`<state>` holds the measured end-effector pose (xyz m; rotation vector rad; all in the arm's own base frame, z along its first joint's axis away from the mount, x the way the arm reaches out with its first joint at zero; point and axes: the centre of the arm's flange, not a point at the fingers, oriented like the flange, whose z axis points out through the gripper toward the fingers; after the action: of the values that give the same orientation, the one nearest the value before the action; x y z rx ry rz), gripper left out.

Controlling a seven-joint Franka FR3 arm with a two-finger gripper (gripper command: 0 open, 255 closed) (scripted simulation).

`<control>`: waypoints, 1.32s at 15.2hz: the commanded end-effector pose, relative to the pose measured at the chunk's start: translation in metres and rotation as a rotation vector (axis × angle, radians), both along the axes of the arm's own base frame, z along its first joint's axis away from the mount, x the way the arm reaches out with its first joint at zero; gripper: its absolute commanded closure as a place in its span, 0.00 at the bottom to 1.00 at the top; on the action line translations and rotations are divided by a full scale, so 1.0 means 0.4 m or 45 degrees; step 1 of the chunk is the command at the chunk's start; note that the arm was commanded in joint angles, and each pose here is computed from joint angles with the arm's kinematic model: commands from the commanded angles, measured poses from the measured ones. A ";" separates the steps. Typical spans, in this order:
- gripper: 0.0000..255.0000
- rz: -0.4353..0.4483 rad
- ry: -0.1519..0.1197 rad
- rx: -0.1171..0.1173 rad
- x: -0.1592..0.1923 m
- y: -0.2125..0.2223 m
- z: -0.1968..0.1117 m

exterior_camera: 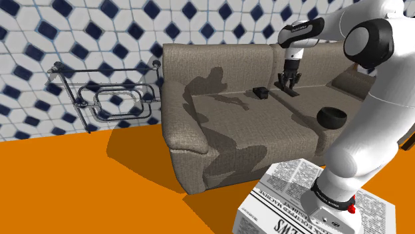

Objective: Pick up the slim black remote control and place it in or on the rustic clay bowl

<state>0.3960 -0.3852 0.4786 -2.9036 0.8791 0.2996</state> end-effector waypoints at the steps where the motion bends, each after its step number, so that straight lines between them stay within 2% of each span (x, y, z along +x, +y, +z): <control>1: 1.00 0.001 0.000 0.000 -0.068 -0.019 -0.004; 18: 1.00 0.001 0.000 0.000 -0.606 -0.178 -0.019; 19: 1.00 0.001 0.000 0.000 -0.664 -0.195 -0.021; 20: 1.00 0.001 0.000 0.000 -0.664 -0.195 -0.034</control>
<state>0.1416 -0.4596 0.4692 -2.9034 0.8792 0.2998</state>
